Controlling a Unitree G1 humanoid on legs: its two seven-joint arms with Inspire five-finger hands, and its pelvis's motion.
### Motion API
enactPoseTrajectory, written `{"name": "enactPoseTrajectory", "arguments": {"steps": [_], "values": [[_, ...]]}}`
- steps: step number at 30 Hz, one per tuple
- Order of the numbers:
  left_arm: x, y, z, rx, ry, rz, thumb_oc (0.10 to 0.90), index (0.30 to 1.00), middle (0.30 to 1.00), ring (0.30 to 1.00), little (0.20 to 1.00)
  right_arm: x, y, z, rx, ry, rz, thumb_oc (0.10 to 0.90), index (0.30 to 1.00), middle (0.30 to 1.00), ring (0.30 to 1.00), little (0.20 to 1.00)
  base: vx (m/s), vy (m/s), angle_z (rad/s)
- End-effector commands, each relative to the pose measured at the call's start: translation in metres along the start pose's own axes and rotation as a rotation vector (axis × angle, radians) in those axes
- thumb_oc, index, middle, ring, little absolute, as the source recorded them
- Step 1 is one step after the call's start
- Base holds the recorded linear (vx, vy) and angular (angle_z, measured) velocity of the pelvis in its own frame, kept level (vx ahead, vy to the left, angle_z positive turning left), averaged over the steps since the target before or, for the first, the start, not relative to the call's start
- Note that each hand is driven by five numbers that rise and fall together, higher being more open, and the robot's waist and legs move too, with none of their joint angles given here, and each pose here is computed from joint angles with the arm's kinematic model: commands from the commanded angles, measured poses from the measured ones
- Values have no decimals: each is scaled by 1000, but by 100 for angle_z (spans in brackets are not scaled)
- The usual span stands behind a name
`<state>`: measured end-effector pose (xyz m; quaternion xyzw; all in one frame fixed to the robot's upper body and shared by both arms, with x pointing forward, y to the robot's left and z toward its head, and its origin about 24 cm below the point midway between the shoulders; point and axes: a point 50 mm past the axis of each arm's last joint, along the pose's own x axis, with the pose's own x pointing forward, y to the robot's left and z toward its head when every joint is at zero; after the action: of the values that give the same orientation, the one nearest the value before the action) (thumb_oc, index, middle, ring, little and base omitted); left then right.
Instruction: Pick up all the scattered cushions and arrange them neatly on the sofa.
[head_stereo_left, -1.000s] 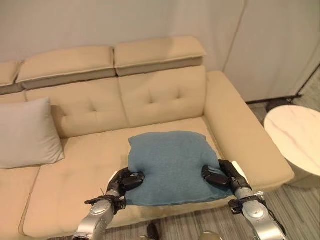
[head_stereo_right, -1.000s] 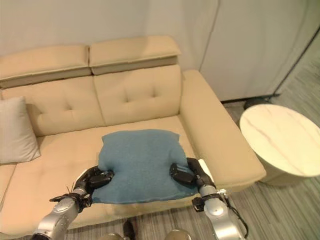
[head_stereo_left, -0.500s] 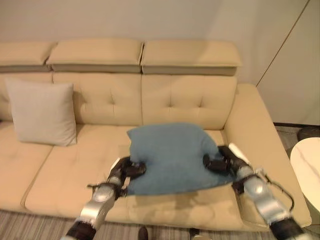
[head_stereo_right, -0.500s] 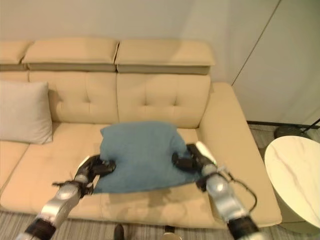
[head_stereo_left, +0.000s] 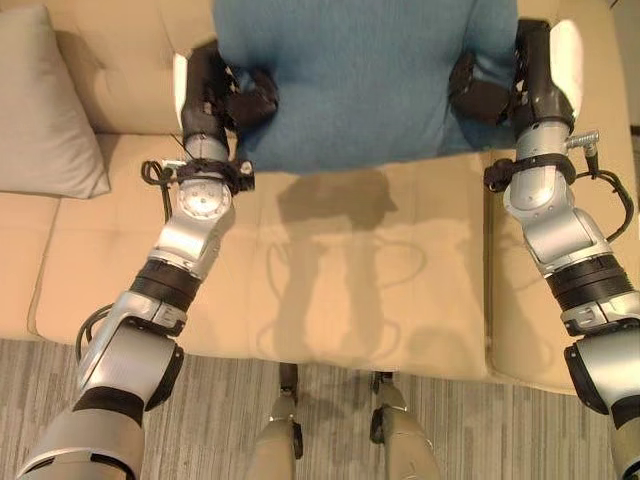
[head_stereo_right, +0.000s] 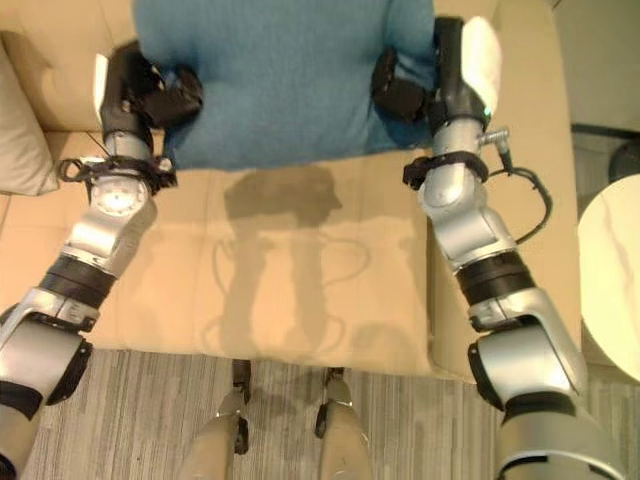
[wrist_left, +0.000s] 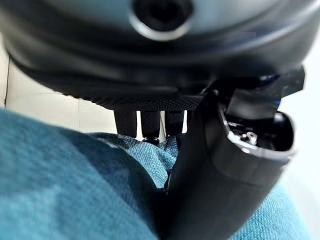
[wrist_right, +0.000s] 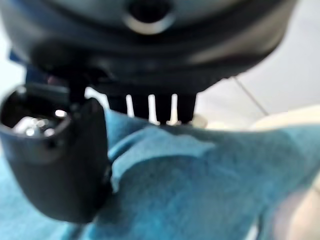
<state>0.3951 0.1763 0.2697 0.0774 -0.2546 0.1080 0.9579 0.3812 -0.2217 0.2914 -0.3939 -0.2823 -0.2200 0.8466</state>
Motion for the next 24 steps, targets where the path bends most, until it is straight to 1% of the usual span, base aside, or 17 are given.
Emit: {"name": "enactPoseTrajectory", "arguments": {"steps": [1, 2, 3, 4, 6, 7, 8, 11, 14, 15, 16, 17, 19, 21, 24], "values": [[40, 26, 108, -84, -342, 114, 400, 300, 300, 300, 300, 48, -62, 52, 7, -139, -241, 400, 300, 300, 300, 300, -109, 32, 3], [47, 31, 100, 0, -280, 121, 400, 300, 300, 300, 300, 56, -61, 47, -22, -74, -217, 400, 300, 300, 300, 300, -90, 30, 5], [48, 32, 103, -2, -284, 123, 400, 300, 300, 300, 300, 58, -62, 50, -21, -78, -220, 400, 300, 300, 300, 300, -78, 32, 6], [53, 38, 99, 68, -242, 130, 400, 300, 300, 300, 300, 61, -60, 49, -28, -52, -202, 400, 300, 300, 300, 300, -47, 22, 3], [59, 48, 96, 126, -190, 164, 400, 300, 300, 300, 300, 69, -63, 49, -58, -9, -196, 400, 300, 300, 300, 300, -62, 35, 1], [62, 51, 96, 108, -166, 186, 400, 300, 300, 300, 300, 72, -65, 51, -43, 19, -210, 400, 300, 300, 300, 300, -48, 39, 5], [63, 53, 94, 34, -133, 212, 400, 300, 300, 300, 300, 74, -65, 53, -3, 42, -218, 400, 300, 300, 300, 300, 63, 20, 9], [67, 61, 96, -35, -87, 235, 400, 300, 300, 300, 300, 80, -74, 54, 57, 104, -240, 400, 300, 300, 300, 300, 62, 15, -32], [70, 66, 99, -6, -62, 237, 400, 300, 300, 300, 300, 82, -73, 56, 126, 142, -240, 400, 300, 300, 300, 300, 6, 13, 0], [70, 68, 99, -8, -53, 241, 576, 564, 564, 564, 564, 81, -70, 53, 141, 165, -230, 400, 300, 300, 300, 300, 6, 10, 4], [70, 69, 98, -17, -42, 244, 800, 900, 900, 900, 900, 81, -68, 52, 154, 176, -221, 402, 302, 302, 302, 302, 6, 9, 4], [70, 71, 97, -32, -34, 246, 800, 900, 900, 900, 900, 80, -66, 47, 163, 201, -214, 800, 900, 900, 900, 900, 0, 0, 0], [70, 75, 95, -37, -12, 241, 800, 900, 900, 900, 900, 79, -63, 44, 172, 226, -193, 800, 900, 900, 900, 900, 0, 0, 0], [71, 81, 95, 4, 9, 249, 800, 900, 900, 900, 900, 78, -63, 39, 216, 259, -192, 800, 900, 900, 900, 900, 0, 0, 0], [71, 88, 96, -2, 9, 274, 800, 900, 900, 900, 900, 76, -60, 35, 270, 284, -186, 800, 900, 900, 900, 900, 20, 15, -4]]}}
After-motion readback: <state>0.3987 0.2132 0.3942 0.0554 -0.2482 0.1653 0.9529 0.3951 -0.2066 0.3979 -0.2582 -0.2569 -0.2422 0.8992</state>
